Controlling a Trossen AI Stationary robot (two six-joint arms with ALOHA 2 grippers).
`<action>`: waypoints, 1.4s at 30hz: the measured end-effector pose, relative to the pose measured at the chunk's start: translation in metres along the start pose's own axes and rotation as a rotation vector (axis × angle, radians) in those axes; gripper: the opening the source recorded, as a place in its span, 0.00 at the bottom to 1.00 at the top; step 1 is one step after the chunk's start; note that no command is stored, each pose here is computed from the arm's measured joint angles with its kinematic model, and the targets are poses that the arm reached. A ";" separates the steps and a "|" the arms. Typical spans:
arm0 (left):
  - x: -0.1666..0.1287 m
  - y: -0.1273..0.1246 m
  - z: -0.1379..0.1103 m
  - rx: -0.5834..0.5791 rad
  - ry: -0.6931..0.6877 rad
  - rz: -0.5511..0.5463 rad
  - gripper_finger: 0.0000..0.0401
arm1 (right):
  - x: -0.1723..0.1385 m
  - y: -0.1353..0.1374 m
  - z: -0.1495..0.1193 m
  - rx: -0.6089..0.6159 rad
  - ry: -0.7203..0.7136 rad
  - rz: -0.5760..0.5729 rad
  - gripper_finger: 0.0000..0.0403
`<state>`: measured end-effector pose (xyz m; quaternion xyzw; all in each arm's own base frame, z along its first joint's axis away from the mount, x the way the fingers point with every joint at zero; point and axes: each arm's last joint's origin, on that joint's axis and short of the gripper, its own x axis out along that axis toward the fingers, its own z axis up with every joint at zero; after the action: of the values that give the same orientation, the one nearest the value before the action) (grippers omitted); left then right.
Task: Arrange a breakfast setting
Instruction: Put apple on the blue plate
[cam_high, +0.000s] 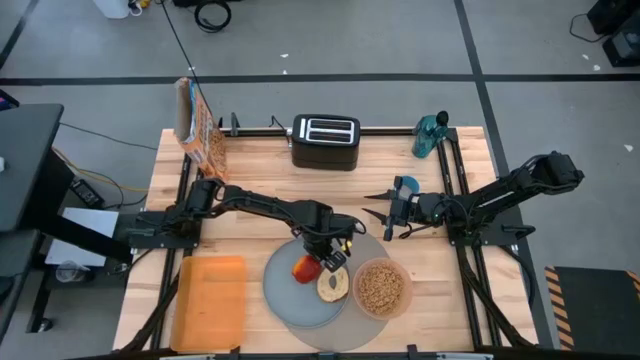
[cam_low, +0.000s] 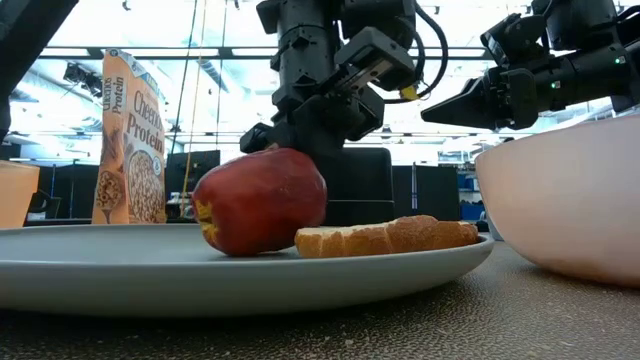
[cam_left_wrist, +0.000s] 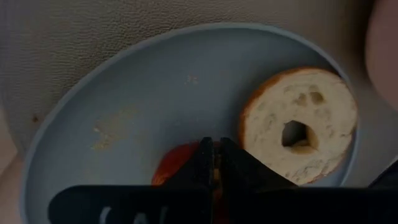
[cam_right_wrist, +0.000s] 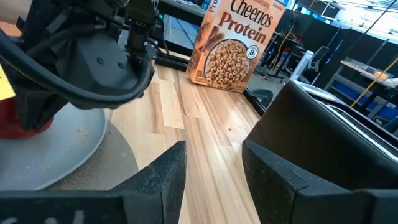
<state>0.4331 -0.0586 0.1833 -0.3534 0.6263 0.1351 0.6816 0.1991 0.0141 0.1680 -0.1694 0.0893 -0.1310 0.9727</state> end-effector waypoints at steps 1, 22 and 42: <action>-0.002 0.000 0.000 0.004 -0.002 0.009 0.04 | 0.000 0.000 0.000 0.000 0.000 0.000 0.41; -0.034 -0.020 -0.028 0.183 -0.156 0.109 0.04 | 0.000 0.001 -0.002 0.027 0.014 0.009 0.41; -0.035 -0.065 -0.128 0.376 -0.340 0.291 0.05 | 0.000 0.000 0.004 0.064 -0.047 0.042 0.41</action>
<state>0.3701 -0.1791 0.2411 -0.0995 0.5611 0.1702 0.8039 0.2001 0.0157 0.1714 -0.1393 0.0659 -0.1093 0.9820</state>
